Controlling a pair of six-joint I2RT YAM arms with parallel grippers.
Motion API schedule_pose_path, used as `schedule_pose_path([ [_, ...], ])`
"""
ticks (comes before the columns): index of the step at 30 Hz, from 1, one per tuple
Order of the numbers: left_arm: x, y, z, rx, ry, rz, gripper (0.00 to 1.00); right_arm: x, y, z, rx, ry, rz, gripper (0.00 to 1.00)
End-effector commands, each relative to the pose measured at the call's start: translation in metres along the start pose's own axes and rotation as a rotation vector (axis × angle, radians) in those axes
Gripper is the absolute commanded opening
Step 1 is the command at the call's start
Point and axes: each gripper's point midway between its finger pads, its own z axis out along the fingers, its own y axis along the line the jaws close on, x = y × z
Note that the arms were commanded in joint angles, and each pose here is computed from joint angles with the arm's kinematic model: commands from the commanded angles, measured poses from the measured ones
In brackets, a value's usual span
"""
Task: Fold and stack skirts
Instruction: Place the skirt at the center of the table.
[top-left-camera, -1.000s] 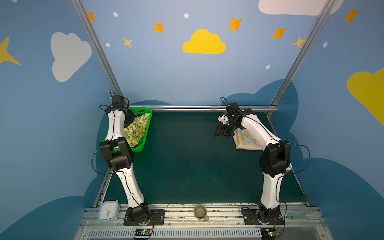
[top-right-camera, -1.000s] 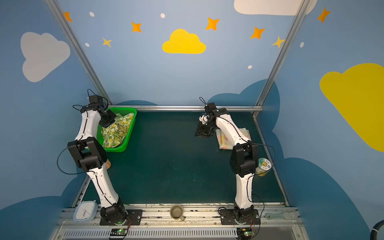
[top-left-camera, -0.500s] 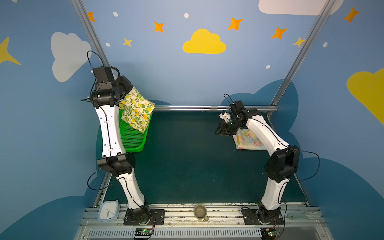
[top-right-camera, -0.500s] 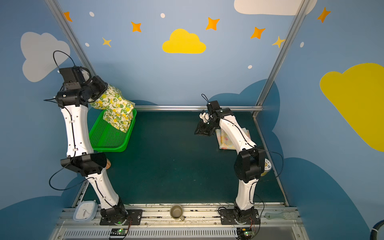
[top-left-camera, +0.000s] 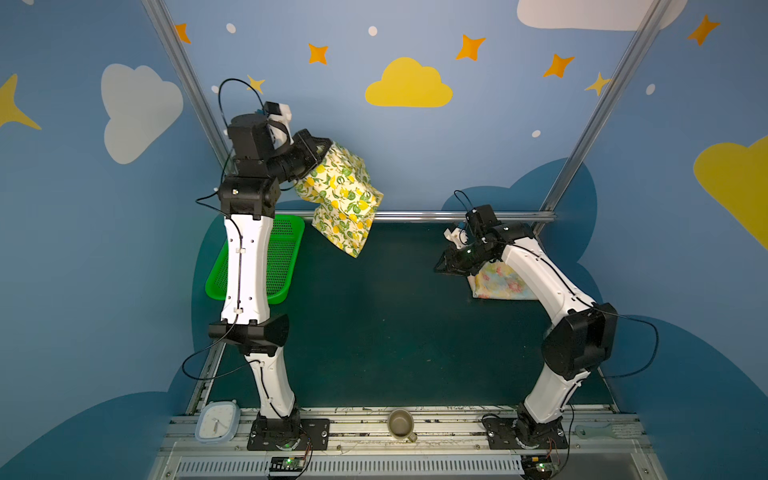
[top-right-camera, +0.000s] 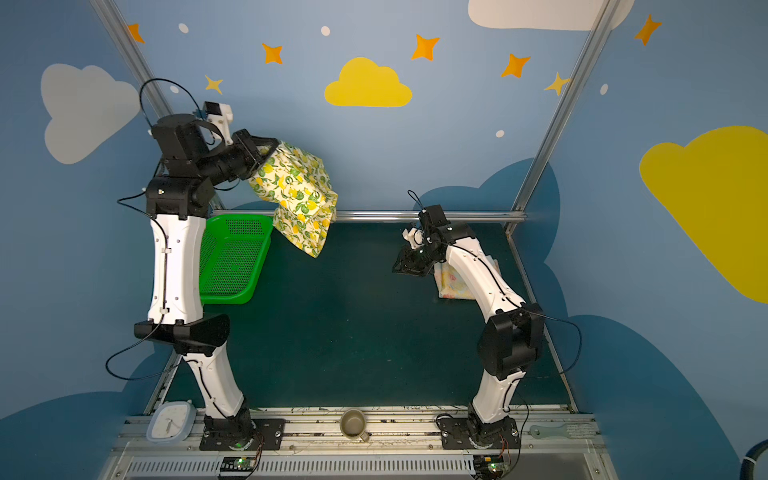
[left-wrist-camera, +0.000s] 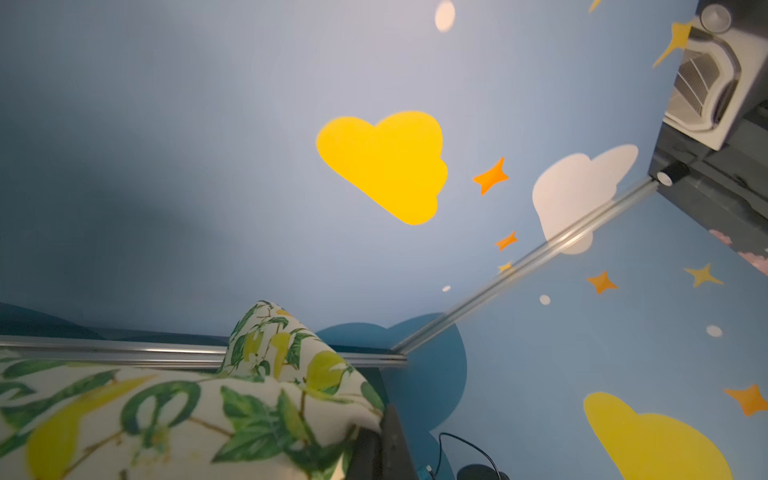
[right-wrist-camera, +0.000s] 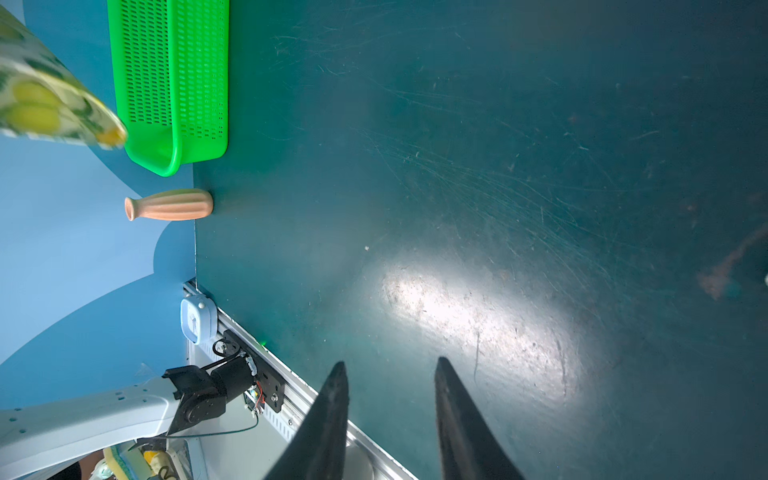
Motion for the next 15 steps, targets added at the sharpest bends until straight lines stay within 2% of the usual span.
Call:
schedule_pose_path([
  [1, 0.057, -0.007, 0.042, 0.057, 0.159, -0.038, 0.04, 0.000, 0.000, -0.017, -0.001, -0.068, 0.016, 0.34],
  [4, 0.105, -0.013, 0.076, 0.077, 0.250, -0.041, 0.04, 0.006, -0.005, -0.026, 0.006, -0.085, 0.030, 0.34],
  [8, 0.148, -0.025, 0.104, 0.123, 0.336, -0.051, 0.04, 0.014, -0.015, -0.037, 0.032, -0.088, 0.049, 0.34],
  [11, 0.174, -0.023, 0.111, 0.117, 0.412, -0.071, 0.04, 0.021, -0.021, -0.044, 0.052, -0.091, 0.052, 0.35],
  [15, 0.223, 0.009, 0.105, -0.005, 0.543, -0.085, 0.04, 0.029, -0.032, -0.042, 0.099, -0.078, 0.056, 0.35],
])
